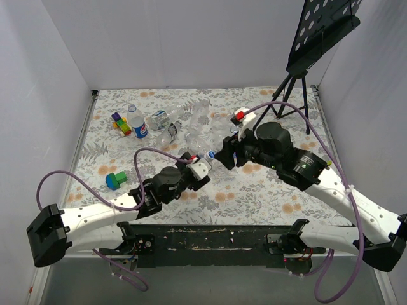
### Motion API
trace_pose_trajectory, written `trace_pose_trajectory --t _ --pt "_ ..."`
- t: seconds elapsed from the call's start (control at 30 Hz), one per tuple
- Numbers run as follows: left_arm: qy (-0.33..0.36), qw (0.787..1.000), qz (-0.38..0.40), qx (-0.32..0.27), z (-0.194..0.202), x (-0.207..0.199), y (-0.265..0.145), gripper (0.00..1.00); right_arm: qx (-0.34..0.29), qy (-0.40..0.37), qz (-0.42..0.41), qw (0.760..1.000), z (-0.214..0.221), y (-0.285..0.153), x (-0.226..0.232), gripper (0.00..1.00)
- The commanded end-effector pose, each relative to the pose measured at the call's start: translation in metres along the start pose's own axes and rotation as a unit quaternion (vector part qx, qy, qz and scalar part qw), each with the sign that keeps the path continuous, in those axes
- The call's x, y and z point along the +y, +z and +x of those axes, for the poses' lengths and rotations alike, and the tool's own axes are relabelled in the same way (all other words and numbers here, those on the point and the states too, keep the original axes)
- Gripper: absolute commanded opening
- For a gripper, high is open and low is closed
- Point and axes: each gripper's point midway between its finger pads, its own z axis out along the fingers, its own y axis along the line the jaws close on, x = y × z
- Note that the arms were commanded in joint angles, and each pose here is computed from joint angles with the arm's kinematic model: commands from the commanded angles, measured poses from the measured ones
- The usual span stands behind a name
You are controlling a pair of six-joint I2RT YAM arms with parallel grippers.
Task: Screw on the bottle caps
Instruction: Screw the bottle cap onto the plastic bottle, then place the plastic bottle at the center of the board.
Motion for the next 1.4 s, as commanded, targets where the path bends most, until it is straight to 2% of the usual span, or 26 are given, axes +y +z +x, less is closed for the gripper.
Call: trace_pose_trajectory --t 0.0,0.2,0.37,0.6,0.77,0.93,1.03,1.1,1.13,1.23,1.27,1.37 --pt "-0.062 0.997 0.032 -0.043 -0.025 0.002 -0.004 0.00 -0.047 -0.009 -0.008 0.999 -0.022 -0.011 0.003 0.66" --pt "-0.087 0.991 0.070 -0.074 -0.038 -0.003 -0.008 0.00 -0.039 -0.005 -0.037 0.999 -0.015 -0.001 0.012 0.68" --pt "-0.124 0.986 0.066 -0.089 -0.043 0.004 -0.009 0.00 -0.047 -0.005 -0.031 0.998 -0.013 -0.002 0.009 0.69" --pt "-0.200 0.971 -0.007 -0.129 -0.057 0.050 -0.018 0.00 -0.104 -0.015 0.000 0.994 -0.018 -0.024 -0.004 0.70" --pt "-0.217 0.955 -0.122 -0.160 -0.060 0.112 -0.047 0.00 -0.148 -0.027 0.020 0.988 -0.013 -0.039 -0.015 0.75" --pt "-0.229 0.920 -0.284 -0.144 -0.032 0.189 -0.085 0.00 -0.157 -0.043 0.041 0.986 0.006 -0.042 -0.027 0.79" --pt "-0.244 0.890 -0.365 -0.124 -0.003 0.229 -0.110 0.00 -0.166 -0.045 0.061 0.983 0.014 -0.042 -0.037 0.79" --pt "-0.260 0.860 -0.427 -0.104 0.024 0.255 -0.129 0.00 -0.173 -0.044 0.068 0.982 0.020 -0.042 -0.041 0.81" --pt "-0.266 0.844 -0.455 -0.098 0.037 0.268 -0.141 0.00 -0.178 -0.045 0.071 0.980 0.023 -0.043 -0.043 0.86" --pt "-0.291 0.807 -0.505 -0.093 0.067 0.300 -0.164 0.00 -0.177 -0.049 0.082 0.980 0.036 -0.041 -0.050 0.88" --pt "-0.296 0.797 -0.518 -0.087 0.077 0.309 -0.169 0.00 -0.193 -0.046 0.083 0.977 0.031 -0.043 -0.050 0.88" --pt "-0.279 0.778 -0.560 -0.063 0.104 0.333 -0.173 0.00 -0.213 -0.048 0.079 0.973 0.038 -0.043 -0.051 0.89"
